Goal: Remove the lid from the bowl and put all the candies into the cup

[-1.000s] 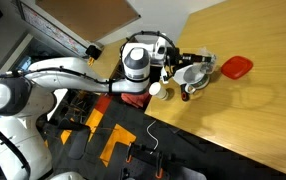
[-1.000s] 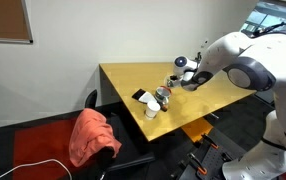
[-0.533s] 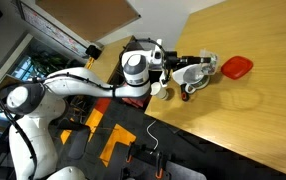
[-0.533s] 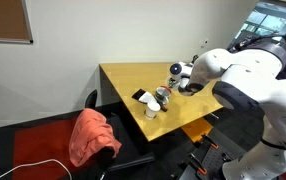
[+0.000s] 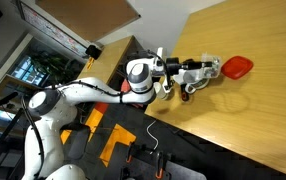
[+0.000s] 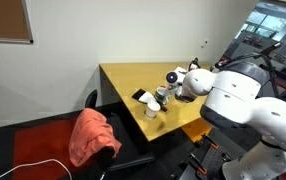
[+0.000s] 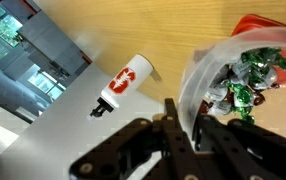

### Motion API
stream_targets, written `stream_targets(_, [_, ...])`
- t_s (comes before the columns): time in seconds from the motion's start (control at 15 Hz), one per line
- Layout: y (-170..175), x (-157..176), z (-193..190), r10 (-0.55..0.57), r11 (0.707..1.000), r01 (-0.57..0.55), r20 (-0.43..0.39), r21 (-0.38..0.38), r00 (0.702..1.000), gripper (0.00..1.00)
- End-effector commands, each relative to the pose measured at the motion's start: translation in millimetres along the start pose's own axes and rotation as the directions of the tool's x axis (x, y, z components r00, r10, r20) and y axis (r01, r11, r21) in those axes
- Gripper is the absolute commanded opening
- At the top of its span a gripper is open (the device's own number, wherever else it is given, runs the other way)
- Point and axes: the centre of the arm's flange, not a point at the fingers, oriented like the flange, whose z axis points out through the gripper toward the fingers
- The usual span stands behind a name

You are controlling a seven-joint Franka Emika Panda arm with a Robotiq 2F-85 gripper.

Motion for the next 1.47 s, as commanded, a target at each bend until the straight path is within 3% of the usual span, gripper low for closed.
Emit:
stream_targets(0.0, [-0.9,-1.5,0.5,-0.001,1.000,0.001,-0.005,0.000,1.000,0.14])
stream_targets(0.4, [0.7,-0.4,0.9,0.000,1.000,0.000,-0.010,-0.001,1.000,0.14])
stream_targets(0.47, [0.7,-0.4,0.9,0.000,1.000,0.000,-0.010,-0.001,1.000,0.04])
stream_targets(0.73, [0.8,8.0,-13.7,0.033,0.999,-0.034,-0.037,-0.024,0.999,0.04])
stream_targets(1.0, [-6.8,11.6,-29.8,0.018,0.996,-0.023,-0.063,-0.087,0.998,0.04])
stream_targets(1.4, [-17.5,12.8,-53.2,-0.056,0.967,0.026,-0.115,-0.252,0.992,0.04])
